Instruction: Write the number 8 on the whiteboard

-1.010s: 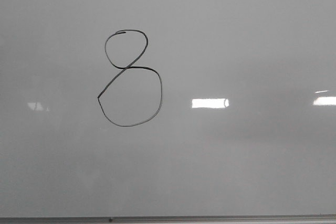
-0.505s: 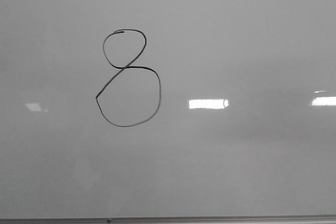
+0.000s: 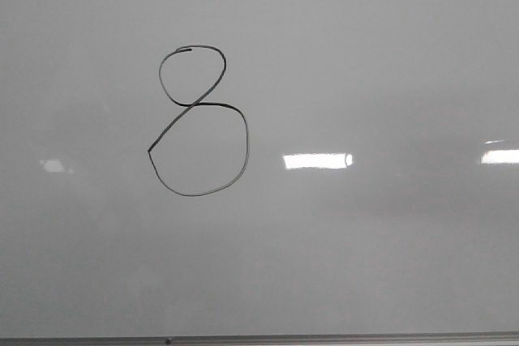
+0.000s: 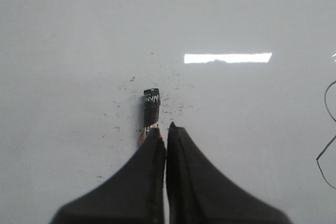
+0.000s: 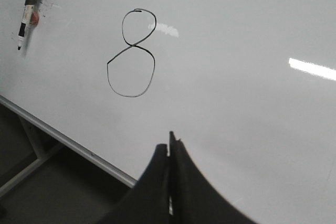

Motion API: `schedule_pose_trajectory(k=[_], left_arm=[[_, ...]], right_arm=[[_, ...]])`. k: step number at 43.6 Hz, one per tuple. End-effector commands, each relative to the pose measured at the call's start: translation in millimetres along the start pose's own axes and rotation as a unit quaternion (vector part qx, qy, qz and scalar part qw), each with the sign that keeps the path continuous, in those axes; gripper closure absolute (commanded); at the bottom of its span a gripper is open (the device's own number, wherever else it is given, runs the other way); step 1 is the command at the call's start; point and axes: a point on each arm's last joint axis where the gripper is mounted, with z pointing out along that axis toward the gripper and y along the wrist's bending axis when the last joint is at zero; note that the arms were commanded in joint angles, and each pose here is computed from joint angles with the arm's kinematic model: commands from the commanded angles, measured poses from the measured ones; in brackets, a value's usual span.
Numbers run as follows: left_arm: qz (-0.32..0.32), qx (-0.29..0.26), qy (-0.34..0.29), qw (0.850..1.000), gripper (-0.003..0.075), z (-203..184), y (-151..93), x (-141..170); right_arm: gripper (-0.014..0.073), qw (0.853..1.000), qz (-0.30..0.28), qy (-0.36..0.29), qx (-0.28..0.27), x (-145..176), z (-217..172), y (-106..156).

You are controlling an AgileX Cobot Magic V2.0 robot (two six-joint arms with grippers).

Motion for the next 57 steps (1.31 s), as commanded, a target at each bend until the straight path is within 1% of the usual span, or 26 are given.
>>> schedule_pose_trajectory(k=[1,7,9,41,47,52,57], left_arm=[[-0.007,0.003,-0.079,0.997,0.0741,-17,-1,-12],[-0.007,0.004,-0.115,0.993,0.0741,-31,-1,-14],[-0.007,0.003,-0.119,0.993,0.0741,-32,-1,-14],[-0.007,0.003,-0.124,0.992,0.0741,-31,-1,-12],[-0.006,-0.001,-0.138,0.990,0.0741,-26,0,8],[-0.006,-0.003,-0.146,0.989,0.0741,-24,1,33],[-0.006,-0.003,-0.136,0.991,0.0741,-20,1,60]], right_arm=[[0.0656,0.999,0.010,-0.037,0.015,-13,-3,-2],[0.0656,0.999,0.010,-0.037,0.015,-13,-3,-2],[0.0656,0.999,0.010,-0.037,0.015,-13,-3,-2],[0.0656,0.999,0.010,-0.037,0.015,-13,-3,-2],[0.0656,0.999,0.010,-0.037,0.015,-13,-3,-2],[0.0656,0.999,0.010,-0.037,0.015,-13,-3,-2],[0.0656,0.999,0.010,-0.037,0.015,-13,-3,-2]])
